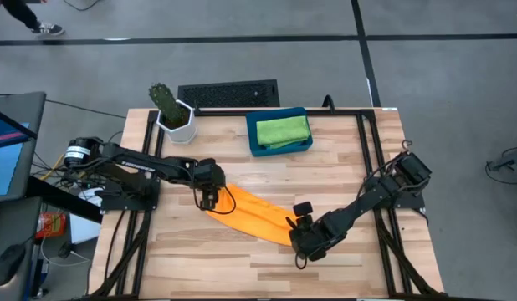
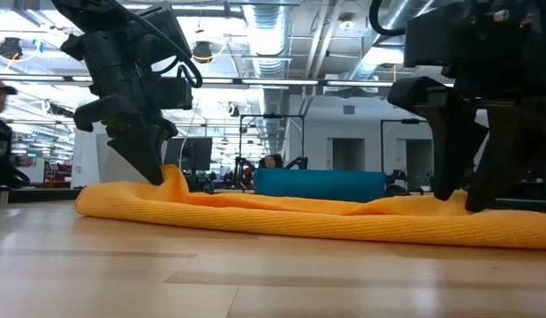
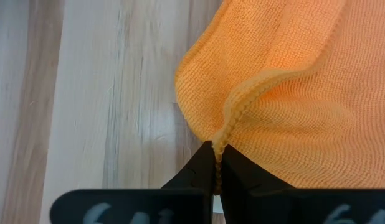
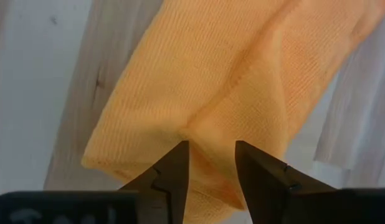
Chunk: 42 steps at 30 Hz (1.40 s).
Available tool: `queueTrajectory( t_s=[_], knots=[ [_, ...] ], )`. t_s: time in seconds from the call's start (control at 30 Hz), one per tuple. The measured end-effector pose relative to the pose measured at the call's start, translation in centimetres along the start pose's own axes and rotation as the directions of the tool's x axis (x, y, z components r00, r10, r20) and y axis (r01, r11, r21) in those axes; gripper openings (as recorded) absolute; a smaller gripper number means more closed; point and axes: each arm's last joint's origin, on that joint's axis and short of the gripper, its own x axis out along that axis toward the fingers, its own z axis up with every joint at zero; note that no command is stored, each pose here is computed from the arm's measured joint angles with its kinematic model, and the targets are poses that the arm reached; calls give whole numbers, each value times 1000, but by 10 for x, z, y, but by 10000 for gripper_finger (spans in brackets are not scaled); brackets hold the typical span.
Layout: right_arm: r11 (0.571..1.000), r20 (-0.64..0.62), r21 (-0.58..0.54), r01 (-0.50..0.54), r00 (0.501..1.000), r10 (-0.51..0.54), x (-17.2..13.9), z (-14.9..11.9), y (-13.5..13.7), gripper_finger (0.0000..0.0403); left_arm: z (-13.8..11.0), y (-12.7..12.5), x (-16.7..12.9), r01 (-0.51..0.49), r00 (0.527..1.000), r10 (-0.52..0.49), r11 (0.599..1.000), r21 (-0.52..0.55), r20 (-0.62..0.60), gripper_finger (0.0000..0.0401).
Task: Fold microfiber towels
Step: Fold the orange microfiber cloth
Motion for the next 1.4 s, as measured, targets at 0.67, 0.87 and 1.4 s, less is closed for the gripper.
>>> queueTrajectory(
  t_s=[0.67,0.87,1.4],
  knots=[
    [993,-25,-113,-20,1000,17,11,-9,-4,133,0,0,0,-1,1000,1,1000,-10,1,0],
    [995,-27,-100,-13,1000,11,12,-8,-7,102,2,0,0,0,1000,1,1000,-11,16,0],
    [999,35,28,-29,999,28,-8,4,-13,7,3,0,0,15,1000,-14,997,-70,27,0]
  ],
)
